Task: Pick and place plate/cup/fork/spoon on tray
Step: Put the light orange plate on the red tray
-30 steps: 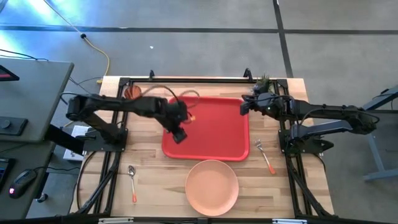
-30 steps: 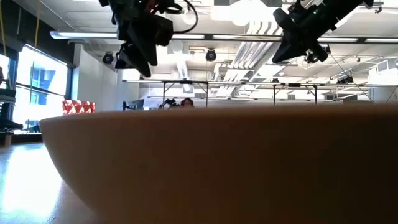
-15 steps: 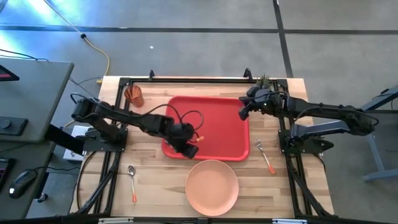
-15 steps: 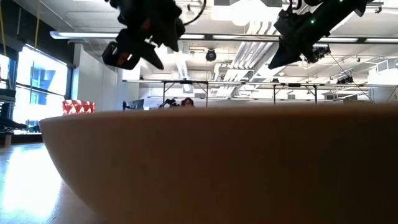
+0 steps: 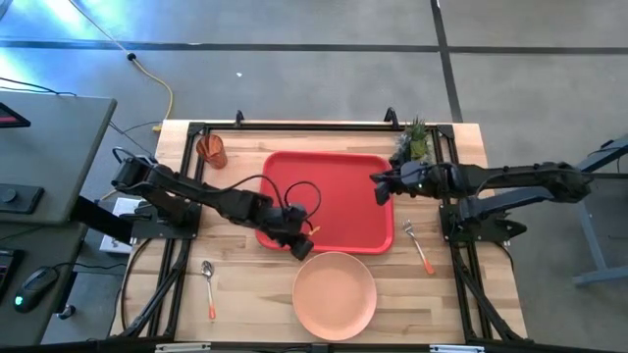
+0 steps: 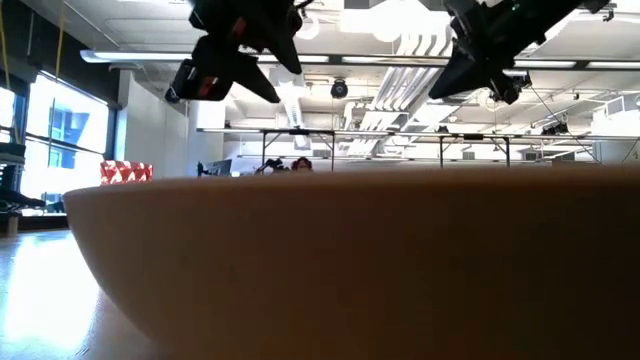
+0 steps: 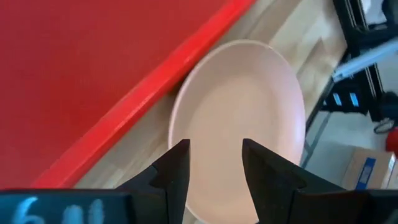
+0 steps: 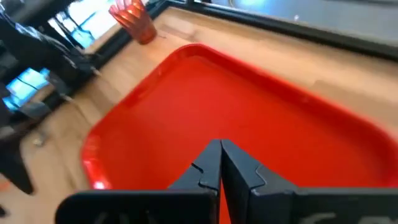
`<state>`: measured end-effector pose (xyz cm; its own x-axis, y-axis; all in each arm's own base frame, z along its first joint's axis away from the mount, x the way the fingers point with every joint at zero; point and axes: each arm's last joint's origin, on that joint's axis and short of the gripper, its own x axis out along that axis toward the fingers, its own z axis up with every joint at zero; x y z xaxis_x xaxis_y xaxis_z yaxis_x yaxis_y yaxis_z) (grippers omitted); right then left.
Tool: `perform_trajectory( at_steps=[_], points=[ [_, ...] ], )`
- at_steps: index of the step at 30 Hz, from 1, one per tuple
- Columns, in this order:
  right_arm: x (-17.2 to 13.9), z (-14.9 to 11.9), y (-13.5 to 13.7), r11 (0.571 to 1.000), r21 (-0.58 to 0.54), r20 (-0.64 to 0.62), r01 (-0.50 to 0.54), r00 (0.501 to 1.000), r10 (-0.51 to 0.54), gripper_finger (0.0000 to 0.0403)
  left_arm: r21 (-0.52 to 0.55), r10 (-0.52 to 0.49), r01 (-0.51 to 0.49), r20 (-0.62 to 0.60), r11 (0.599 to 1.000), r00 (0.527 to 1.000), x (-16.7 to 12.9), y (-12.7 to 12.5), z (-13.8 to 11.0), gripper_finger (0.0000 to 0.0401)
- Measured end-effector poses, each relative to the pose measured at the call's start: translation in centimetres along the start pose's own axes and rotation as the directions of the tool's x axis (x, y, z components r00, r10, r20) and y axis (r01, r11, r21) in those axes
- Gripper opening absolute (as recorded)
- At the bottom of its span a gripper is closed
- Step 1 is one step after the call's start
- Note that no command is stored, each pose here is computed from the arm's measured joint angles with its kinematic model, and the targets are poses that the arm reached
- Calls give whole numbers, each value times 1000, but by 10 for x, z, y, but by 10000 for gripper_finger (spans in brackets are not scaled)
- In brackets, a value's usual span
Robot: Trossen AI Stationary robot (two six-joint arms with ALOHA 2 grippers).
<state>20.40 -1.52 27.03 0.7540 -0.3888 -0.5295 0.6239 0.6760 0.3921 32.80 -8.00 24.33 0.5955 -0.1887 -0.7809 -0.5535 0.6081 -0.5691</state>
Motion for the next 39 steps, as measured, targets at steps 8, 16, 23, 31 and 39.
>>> perform_trajectory(
  at_steps=[8,16,23,31,39],
  points=[
    [-20,-31,31,984,135,-58,-119,990,128,1,54,53,-58,82,997,995,6,-14,-35,131],
    [-42,-62,56,969,158,-31,-189,980,196,1,115,111,-127,135,985,985,48,-17,-61,131],
    [-43,-76,69,964,150,-19,-219,974,224,5,49,174,-178,69,983,982,82,-4,-69,131],
    [-35,-87,81,968,82,-61,-236,969,241,83,36,205,-207,53,978,977,89,0,-70,131],
    [-13,-93,80,967,176,-172,-182,962,212,143,120,244,-244,20,962,970,101,8,-74,114]
  ],
)
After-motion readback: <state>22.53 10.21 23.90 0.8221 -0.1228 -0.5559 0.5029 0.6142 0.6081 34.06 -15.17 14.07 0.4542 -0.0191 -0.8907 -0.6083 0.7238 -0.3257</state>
